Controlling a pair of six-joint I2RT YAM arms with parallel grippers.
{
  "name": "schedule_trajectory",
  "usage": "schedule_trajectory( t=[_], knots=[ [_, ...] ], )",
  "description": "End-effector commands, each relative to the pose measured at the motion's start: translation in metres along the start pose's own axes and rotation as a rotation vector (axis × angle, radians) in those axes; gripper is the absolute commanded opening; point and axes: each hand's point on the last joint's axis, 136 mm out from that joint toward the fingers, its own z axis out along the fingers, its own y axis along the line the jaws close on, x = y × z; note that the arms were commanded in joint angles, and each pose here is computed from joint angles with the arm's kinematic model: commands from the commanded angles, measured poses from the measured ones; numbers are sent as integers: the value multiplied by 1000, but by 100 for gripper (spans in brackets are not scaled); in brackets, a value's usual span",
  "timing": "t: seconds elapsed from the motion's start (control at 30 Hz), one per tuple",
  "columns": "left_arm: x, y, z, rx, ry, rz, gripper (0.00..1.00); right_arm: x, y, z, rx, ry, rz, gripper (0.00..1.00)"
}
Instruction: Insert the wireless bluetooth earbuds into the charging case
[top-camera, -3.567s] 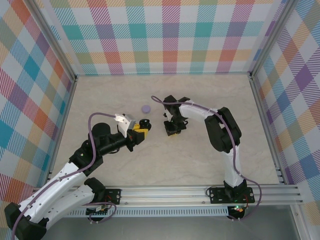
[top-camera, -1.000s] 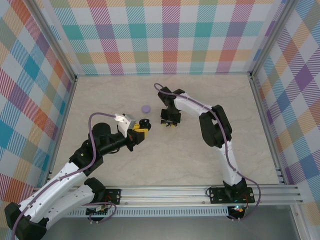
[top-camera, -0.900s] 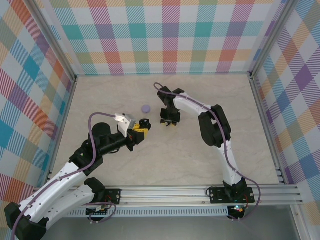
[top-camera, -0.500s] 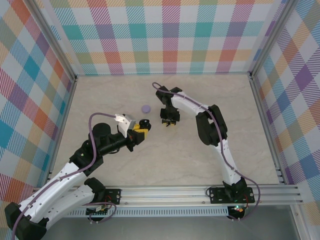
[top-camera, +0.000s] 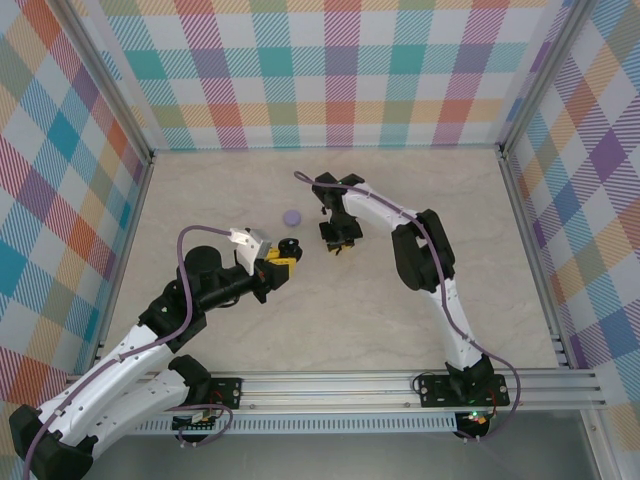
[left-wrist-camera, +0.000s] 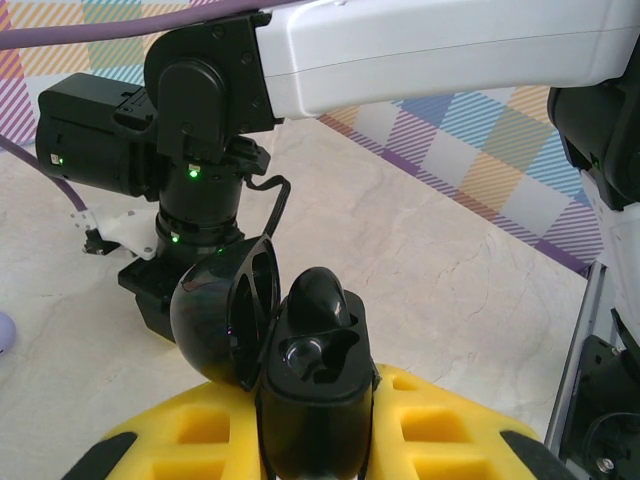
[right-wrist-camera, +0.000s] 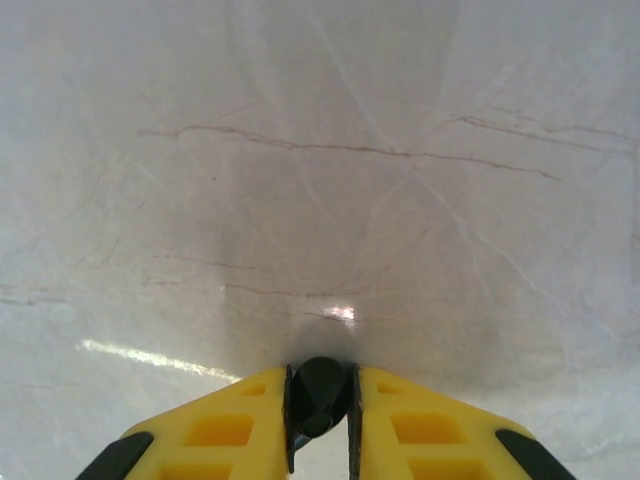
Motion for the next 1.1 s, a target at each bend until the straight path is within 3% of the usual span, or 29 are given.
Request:
schedule_trajectory(
  t=[0.0,0.23,0.33,0.43,0.73,1.07],
  knots=[
    [-5,-4,-2,9,-29,-3,0,15,3,-3,-26,25,-156,21],
    [-6,-3,-2,10,-33,-4,0,16,-4,-6,2,21,-124,26],
    [-7,-4,-2,11,-33,-2,0,11,3,-11,-45,4,-39,43],
    [-7,-4,-2,10,-30,-1,0,6,7,-14,-85,-7,62,49],
    [-8,-4,-2,11,-35,2,0,6,8,-10,-99,-7,346,36],
    [-7,-4,-2,11,-33,4,0,16,6,-3,-49,30,364,35]
  ],
)
